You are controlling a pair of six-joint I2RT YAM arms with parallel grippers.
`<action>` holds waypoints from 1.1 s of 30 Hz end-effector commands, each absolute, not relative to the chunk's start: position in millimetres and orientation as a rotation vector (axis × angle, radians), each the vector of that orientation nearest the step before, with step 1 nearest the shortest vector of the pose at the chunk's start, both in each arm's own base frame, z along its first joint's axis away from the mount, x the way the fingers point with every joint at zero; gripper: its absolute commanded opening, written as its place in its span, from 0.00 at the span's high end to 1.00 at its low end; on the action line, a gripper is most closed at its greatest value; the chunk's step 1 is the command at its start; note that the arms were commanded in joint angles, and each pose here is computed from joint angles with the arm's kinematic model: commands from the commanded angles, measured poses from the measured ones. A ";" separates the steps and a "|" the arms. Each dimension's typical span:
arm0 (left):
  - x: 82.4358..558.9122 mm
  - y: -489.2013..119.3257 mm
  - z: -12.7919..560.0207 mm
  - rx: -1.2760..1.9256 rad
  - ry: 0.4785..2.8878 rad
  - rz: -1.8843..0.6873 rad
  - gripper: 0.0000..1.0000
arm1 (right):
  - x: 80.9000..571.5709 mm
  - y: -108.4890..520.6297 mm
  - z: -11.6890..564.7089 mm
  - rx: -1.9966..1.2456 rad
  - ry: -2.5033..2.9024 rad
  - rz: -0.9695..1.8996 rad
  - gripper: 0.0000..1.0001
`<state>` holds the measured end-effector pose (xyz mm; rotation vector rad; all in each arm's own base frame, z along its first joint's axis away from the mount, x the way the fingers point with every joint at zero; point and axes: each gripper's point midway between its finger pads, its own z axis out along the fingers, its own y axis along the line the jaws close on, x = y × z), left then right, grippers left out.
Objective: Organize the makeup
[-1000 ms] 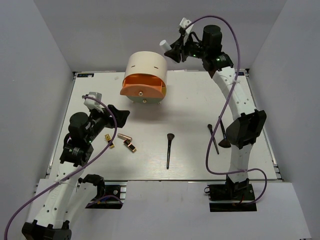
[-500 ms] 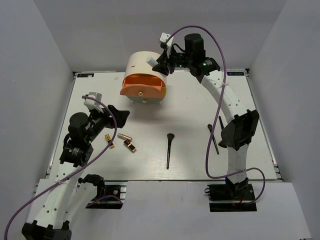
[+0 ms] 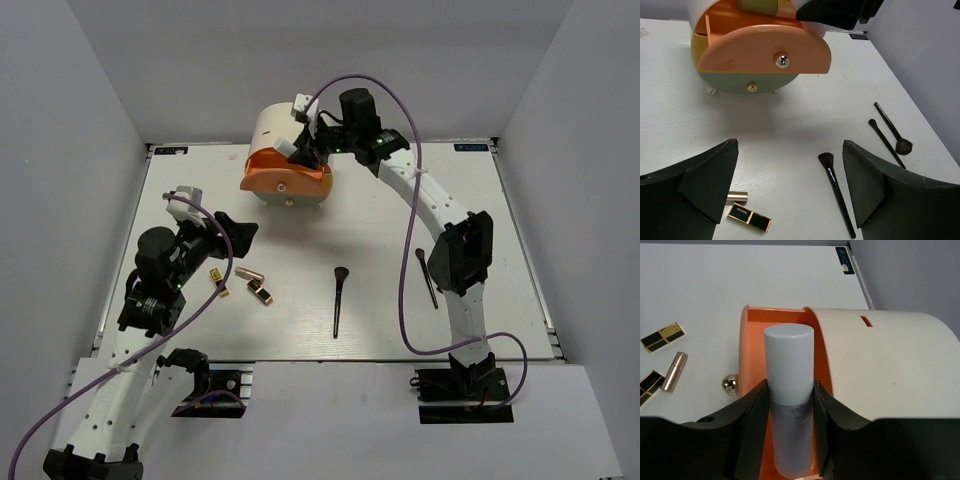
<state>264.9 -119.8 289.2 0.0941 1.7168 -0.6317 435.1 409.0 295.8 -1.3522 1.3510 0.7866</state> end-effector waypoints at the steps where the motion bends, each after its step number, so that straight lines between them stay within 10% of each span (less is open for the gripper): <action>1: 263.6 -116.0 299.9 0.094 1.689 -0.613 0.05 | 430.1 420.1 315.1 -1.369 1.243 0.762 1.00; 4: 264.5 -117.7 299.5 0.095 1.687 -0.624 0.05 | 430.0 422.2 303.5 -1.387 1.264 0.744 1.00; 10: 266.8 -121.0 297.2 0.097 1.686 -0.644 0.05 | 432.7 421.0 299.2 -1.382 1.281 0.724 0.60; 22: 271.1 -122.7 304.7 0.106 1.677 -0.644 0.05 | 434.9 421.3 319.1 -1.335 1.270 0.729 0.42; 26: 274.3 -125.4 305.2 0.105 1.669 -0.661 0.05 | 431.6 417.6 353.4 -1.283 1.222 0.733 0.50; 31: 283.2 -134.9 294.8 0.095 1.681 -0.710 0.06 | 435.9 402.0 395.8 -1.153 1.193 0.729 1.00; 33: 289.8 -141.5 288.7 0.095 1.681 -0.749 0.08 | 441.3 384.9 410.2 -1.069 1.224 0.723 1.00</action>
